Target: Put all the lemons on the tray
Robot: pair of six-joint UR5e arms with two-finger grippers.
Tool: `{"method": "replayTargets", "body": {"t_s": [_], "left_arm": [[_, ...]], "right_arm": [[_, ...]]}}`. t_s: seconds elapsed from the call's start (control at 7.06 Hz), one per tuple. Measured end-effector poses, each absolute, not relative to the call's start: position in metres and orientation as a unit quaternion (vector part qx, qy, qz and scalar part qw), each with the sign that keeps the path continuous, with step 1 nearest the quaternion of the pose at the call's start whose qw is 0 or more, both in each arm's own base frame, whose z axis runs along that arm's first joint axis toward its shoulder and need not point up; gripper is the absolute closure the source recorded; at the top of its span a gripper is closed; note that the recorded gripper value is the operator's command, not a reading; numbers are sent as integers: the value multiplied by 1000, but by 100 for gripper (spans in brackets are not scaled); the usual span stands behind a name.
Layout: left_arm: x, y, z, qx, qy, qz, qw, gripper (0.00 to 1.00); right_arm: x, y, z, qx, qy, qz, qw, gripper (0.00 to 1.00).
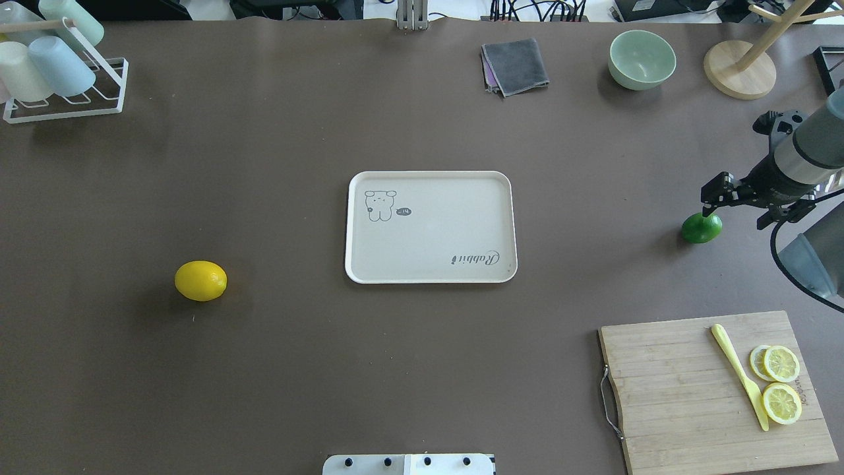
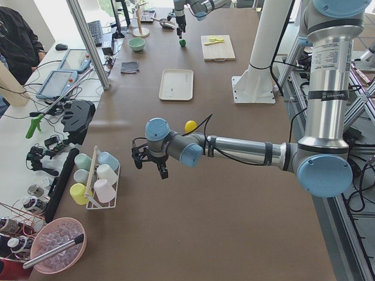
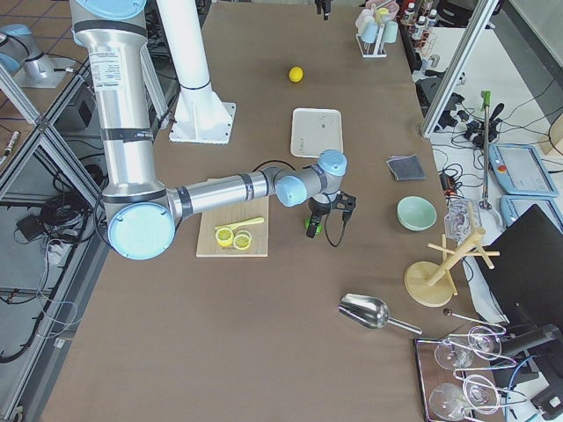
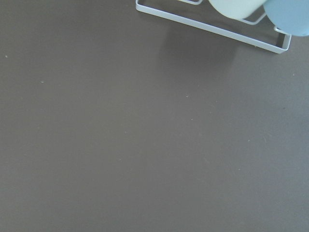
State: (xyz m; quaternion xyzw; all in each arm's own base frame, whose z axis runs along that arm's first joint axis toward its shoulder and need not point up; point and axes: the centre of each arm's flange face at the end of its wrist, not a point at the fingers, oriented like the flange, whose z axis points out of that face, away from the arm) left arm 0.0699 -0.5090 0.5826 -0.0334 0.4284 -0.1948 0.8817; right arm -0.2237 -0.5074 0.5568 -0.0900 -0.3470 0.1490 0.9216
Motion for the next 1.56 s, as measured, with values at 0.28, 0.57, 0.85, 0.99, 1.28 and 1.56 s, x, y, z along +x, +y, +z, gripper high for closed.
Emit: {"method": "replayTargets", "body": {"t_s": [0.28,0.57,0.85,0.99,1.28,1.56], "left_arm": [[71,-510,583,-34,429,-194,882,2],[72,-510,583,-36,430,-194,881,2],[72,-510,582,-36,430,-195,881,2],[72,-510,582,-37,431,-196,880,2],[72,-510,584,-38,430,-196,881,2],[72,-511,584,-39,431,-198,880,2]], "right_arm": [[-228,-508,558,-113,-345,210,908,0],[-240,-506,564,-122,-351,238,897,0],[-256,-501,569,-127,-359,254,889,2],[-262,-498,570,-130,-360,256,888,53],[-271,-496,566,-130,-362,256,887,100],[-276,-501,550,-125,-370,252,885,100]]}}
